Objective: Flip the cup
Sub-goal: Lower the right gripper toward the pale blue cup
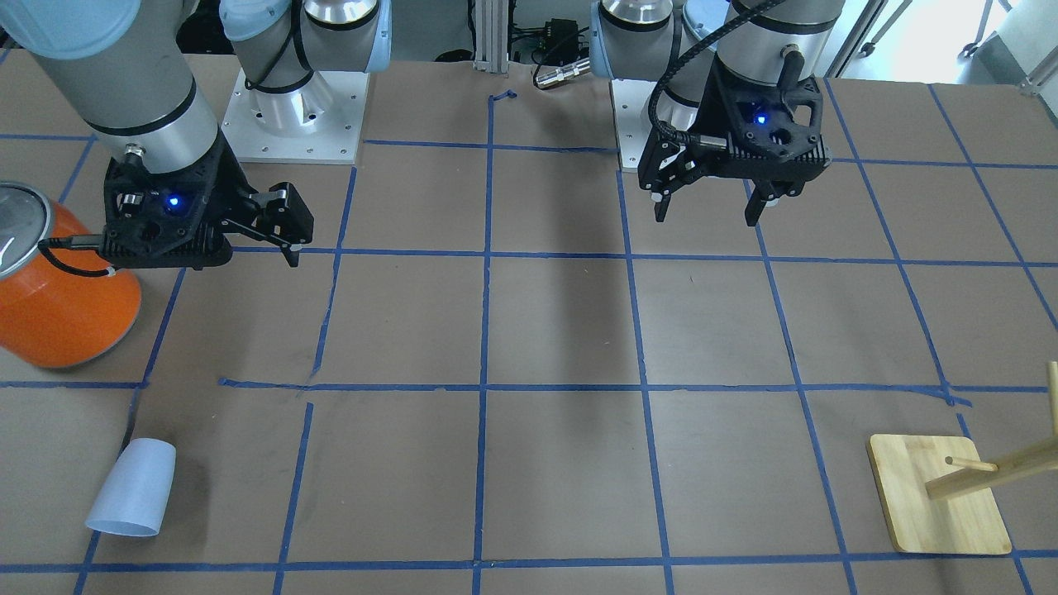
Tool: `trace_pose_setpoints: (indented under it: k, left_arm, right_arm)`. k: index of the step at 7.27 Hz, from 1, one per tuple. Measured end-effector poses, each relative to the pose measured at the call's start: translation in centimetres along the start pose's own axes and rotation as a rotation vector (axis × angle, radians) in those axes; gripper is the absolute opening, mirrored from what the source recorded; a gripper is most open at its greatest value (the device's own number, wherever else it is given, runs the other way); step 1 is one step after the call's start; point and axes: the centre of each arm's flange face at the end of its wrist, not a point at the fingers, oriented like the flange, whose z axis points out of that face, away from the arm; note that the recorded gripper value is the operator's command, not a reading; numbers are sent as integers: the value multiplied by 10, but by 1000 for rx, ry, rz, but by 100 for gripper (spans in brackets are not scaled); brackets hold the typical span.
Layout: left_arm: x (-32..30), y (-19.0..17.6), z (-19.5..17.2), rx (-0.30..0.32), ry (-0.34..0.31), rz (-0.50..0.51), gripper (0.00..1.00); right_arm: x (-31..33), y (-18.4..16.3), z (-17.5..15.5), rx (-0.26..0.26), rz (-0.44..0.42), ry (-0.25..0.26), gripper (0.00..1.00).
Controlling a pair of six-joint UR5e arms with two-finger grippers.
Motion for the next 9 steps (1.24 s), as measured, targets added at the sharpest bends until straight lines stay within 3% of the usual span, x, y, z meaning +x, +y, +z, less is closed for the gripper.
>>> trace_pose_setpoints:
  k: [3,6,9]
  left_arm:
    - [0,0,0,0,1,0,100]
    - [0,0,0,0,2,0,100]
    - [0,0,0,0,3,-1,100]
  right_arm:
    - [7,-2,0,4,14,0,100]
    - [59,-13,9,-3,101,0,100]
    - [113,-50,71,-60,151,20,100]
